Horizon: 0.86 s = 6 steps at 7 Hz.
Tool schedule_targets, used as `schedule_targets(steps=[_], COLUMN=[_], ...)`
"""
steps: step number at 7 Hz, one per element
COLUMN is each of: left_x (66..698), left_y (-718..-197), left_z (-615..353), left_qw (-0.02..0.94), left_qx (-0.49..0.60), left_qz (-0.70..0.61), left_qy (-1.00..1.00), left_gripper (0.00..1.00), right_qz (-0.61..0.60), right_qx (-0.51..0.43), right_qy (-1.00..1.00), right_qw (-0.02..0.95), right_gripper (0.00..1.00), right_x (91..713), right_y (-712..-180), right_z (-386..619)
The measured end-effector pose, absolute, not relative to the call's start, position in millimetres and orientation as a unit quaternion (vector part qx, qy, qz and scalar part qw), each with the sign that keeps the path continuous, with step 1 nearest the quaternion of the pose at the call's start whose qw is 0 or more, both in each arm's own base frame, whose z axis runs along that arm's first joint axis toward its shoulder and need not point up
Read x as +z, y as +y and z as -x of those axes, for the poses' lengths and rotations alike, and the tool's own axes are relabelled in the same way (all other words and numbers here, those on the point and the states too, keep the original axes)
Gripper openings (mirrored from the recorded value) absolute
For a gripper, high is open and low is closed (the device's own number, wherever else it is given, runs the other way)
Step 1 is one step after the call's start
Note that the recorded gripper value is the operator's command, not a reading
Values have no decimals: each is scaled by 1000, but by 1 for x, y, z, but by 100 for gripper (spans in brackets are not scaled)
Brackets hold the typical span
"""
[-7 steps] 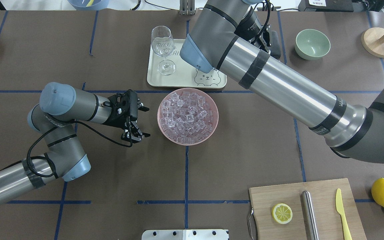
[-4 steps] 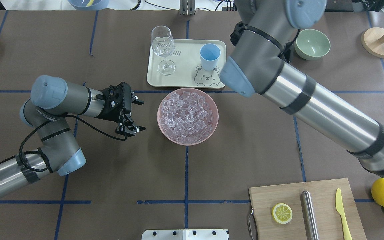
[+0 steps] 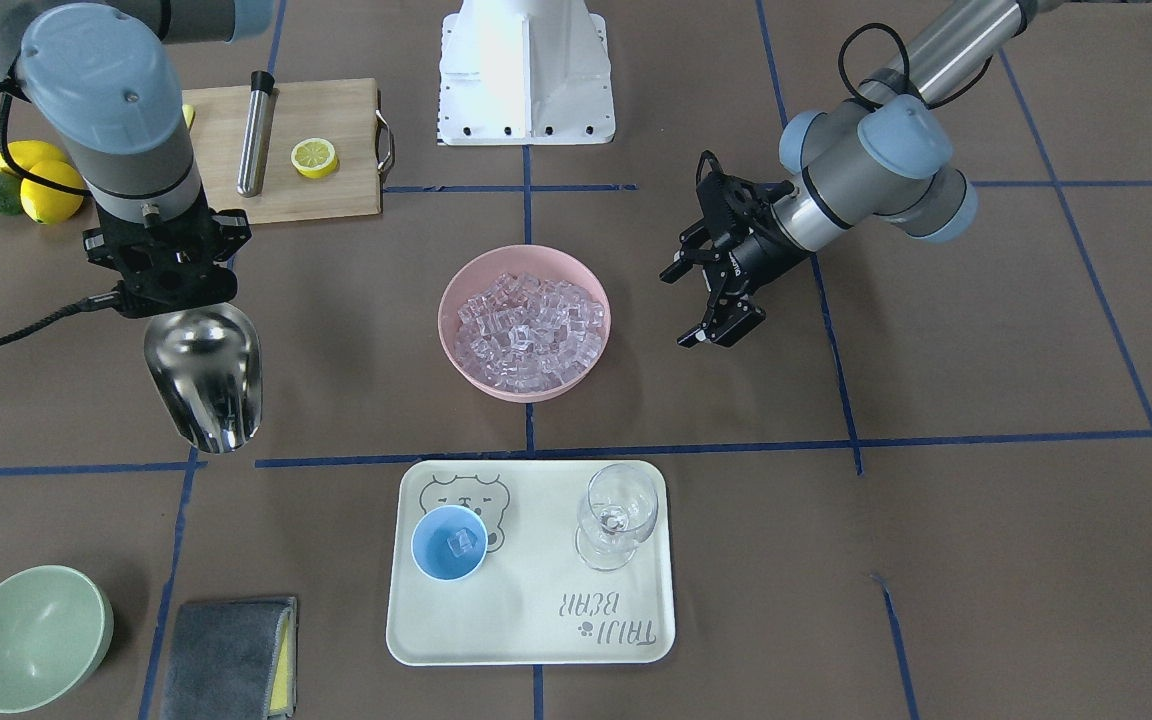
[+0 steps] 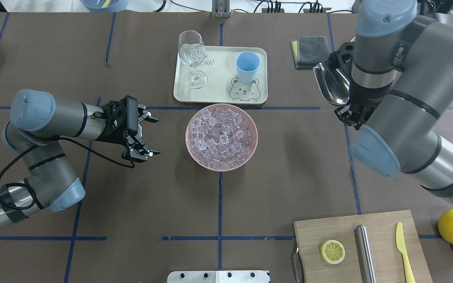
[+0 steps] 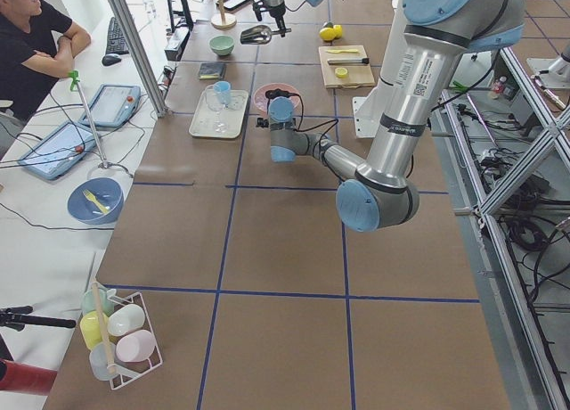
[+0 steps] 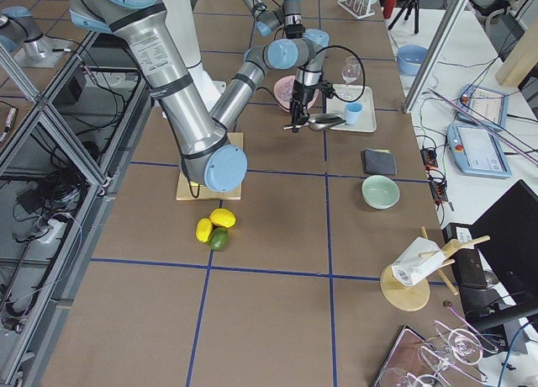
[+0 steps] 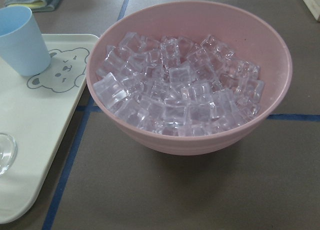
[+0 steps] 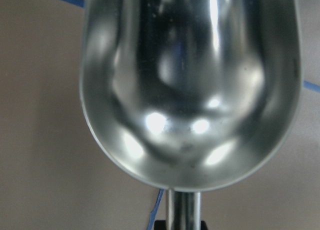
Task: Put ice in cup with scoop
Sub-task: 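Carry the empty scoop back toward its table spot while the left arm draws back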
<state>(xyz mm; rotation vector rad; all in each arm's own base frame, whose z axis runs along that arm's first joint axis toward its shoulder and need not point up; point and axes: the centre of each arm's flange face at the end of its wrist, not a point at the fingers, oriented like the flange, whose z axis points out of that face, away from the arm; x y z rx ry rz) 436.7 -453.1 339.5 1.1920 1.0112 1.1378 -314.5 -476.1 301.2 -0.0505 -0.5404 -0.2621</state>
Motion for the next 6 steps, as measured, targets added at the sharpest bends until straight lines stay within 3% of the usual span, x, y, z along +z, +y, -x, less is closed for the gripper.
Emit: schedule_targets(steps=[2,6], left_x=[337,360], left_y=[-458,-471], left_z=[-420,-375], left_qw=[565,559], left_qx=[485,501], left_qz=[-506,-471], left_qy=[435,464], left_gripper=[100,100], right_qz=[36,116], right_qx=[-69,-66], right_qy=[-302,-336], right_qw=[950,932], right_gripper=[0,0], right_x=[356,425], right_y=[-452,-420], right_z=[299,300])
